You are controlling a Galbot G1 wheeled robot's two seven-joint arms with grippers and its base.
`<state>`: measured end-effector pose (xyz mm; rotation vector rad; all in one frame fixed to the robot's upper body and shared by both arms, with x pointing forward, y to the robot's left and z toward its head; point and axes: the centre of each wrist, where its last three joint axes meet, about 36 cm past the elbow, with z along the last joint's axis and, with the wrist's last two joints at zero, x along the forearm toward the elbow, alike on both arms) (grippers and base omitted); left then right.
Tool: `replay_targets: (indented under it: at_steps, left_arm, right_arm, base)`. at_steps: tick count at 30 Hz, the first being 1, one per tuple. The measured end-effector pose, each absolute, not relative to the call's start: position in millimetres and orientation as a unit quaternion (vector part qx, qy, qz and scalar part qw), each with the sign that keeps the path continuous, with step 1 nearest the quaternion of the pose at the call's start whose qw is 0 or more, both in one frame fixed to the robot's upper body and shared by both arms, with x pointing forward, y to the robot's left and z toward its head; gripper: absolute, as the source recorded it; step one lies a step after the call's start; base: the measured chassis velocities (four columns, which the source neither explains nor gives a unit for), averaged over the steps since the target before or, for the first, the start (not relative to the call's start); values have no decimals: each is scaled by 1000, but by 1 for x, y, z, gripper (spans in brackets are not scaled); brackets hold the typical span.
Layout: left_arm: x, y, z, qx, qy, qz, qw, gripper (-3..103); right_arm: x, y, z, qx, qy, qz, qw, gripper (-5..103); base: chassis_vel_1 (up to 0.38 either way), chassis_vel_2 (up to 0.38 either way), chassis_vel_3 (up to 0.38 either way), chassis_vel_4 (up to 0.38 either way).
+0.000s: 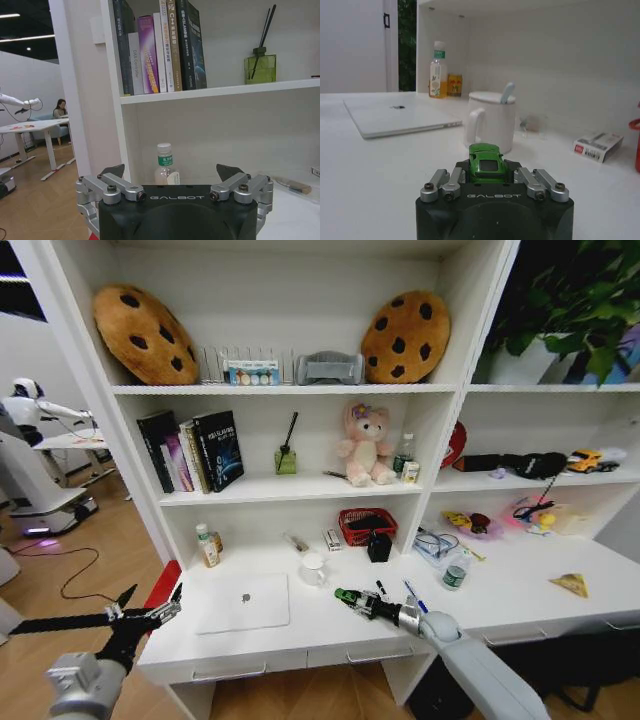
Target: Organize the objects on the table.
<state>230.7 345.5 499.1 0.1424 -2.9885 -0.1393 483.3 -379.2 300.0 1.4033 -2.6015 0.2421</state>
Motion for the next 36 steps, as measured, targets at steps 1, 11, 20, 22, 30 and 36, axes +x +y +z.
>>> replay_targets:
  at_steps: [1, 11, 20, 22, 30, 36]
  left_arm:
    - [231, 346, 499, 47, -995, -46, 73, 100]
    - [231, 346, 499, 47, -995, -46, 73, 100]
    - [231, 346, 499, 47, -995, -46, 73, 100]
    - [231, 346, 499, 47, -995, -46, 73, 100]
    - [231, 346, 499, 47, -995, -46, 73, 100]
    - [231, 346, 499, 47, -995, -46, 73, 100]
  right_arm:
    - [483, -379, 300, 471, -874, 81, 88, 37]
    - [519, -407, 489, 479, -872, 97, -30, 37]
    - [649, -373, 590, 495, -860, 107, -69, 37]
    - [694, -351, 600, 492, -861, 111, -63, 37]
    - [766, -260, 621, 510, -852, 110, -35, 37]
    - [770, -203, 608, 537, -836, 109, -26, 37]
  base:
    - [0, 0, 0, 0]
    - [0, 0, 0, 0]
    - [0, 0, 0, 0]
    - [0, 0, 0, 0]
    - [0, 0, 0, 0]
    - [0, 0, 0, 0]
